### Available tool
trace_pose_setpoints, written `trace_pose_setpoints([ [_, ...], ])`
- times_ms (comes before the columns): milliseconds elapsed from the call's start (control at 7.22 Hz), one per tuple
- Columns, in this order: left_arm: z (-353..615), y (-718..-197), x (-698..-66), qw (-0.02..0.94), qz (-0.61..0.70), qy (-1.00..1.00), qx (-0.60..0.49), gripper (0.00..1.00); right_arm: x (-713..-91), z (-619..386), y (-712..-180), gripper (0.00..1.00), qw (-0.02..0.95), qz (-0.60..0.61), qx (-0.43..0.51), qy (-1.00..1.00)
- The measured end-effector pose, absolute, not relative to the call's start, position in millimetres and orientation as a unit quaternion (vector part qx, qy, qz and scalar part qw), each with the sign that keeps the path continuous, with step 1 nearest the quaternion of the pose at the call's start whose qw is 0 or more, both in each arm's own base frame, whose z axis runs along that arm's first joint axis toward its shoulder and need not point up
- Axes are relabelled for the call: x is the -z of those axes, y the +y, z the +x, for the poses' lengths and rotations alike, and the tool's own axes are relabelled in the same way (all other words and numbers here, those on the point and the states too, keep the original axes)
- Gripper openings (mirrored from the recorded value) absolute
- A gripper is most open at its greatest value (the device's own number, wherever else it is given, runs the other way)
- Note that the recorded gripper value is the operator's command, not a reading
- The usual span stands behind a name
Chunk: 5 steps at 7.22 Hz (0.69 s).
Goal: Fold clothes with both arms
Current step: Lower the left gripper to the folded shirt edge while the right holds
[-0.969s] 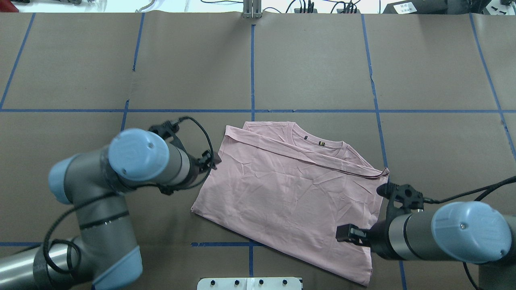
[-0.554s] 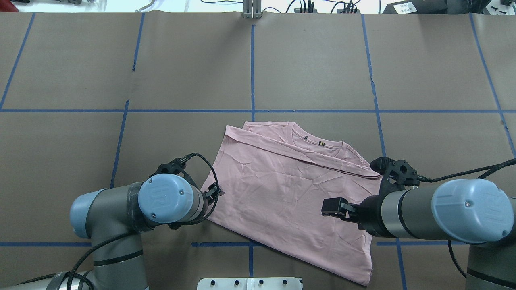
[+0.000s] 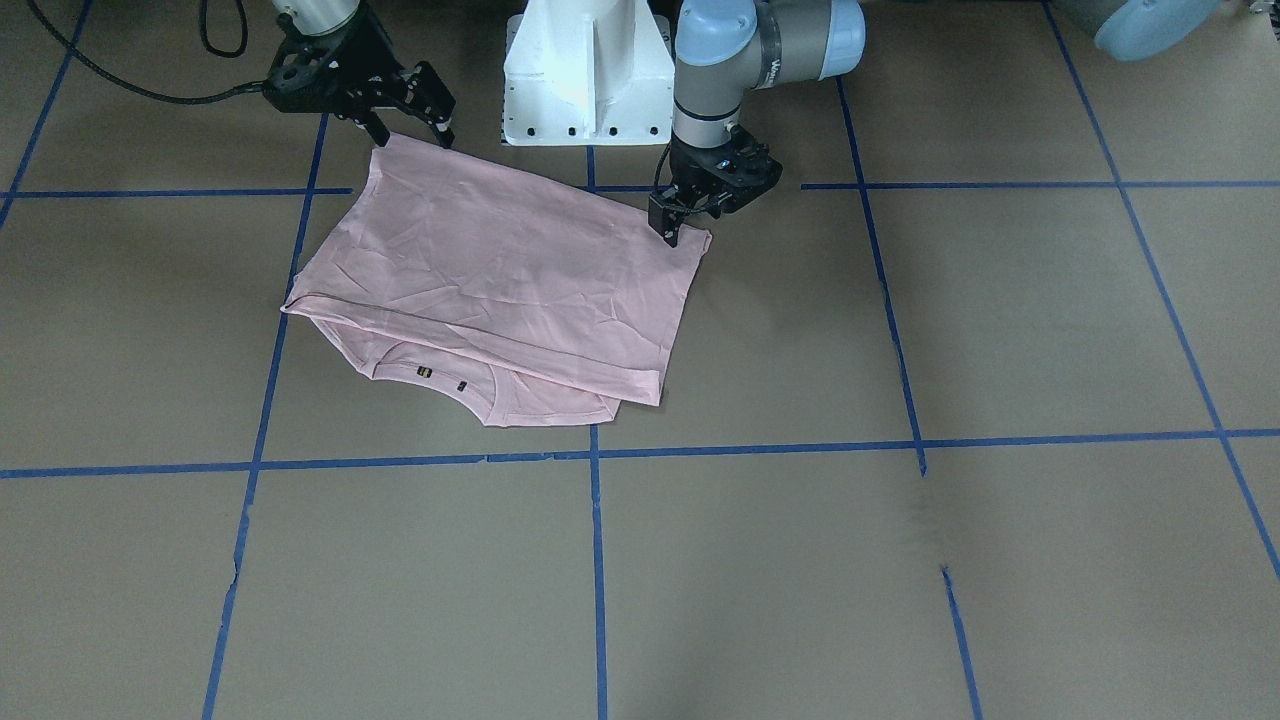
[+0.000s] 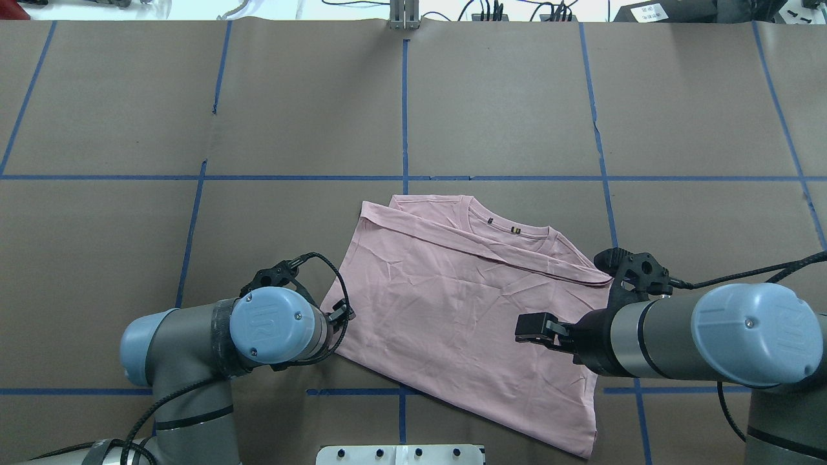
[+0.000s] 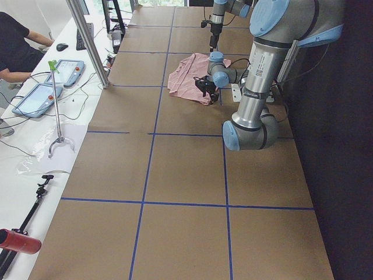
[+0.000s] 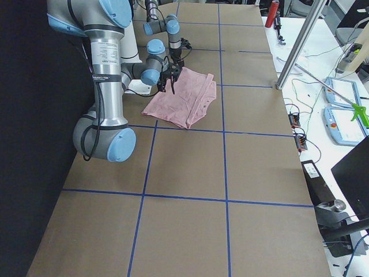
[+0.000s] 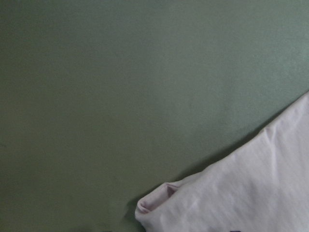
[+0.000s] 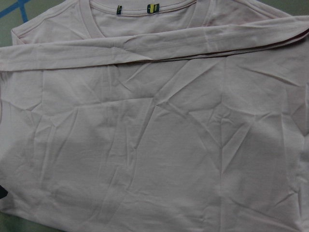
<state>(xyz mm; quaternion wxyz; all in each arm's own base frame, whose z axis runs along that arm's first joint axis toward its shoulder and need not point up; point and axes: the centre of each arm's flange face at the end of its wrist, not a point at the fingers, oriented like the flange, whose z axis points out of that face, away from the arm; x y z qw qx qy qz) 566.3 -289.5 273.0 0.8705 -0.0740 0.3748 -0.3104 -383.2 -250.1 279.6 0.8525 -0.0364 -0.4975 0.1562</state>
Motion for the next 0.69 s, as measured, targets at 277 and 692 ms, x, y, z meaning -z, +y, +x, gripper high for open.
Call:
trace_pose_setpoints([
  [277,568.9,-291.1,-277.7,0.872,-0.069,0.37,0.313,0.47,-279.3,-382.4,-250.9,1.0,0.852,-0.036,-0.157,-0.498],
  [692,569.1,-291.4,-278.8,0.872,-0.068,0.37,0.314,0.0,-279.1,-381.8,-251.4,1.0,0.852,-0.037,-0.157,-0.498],
])
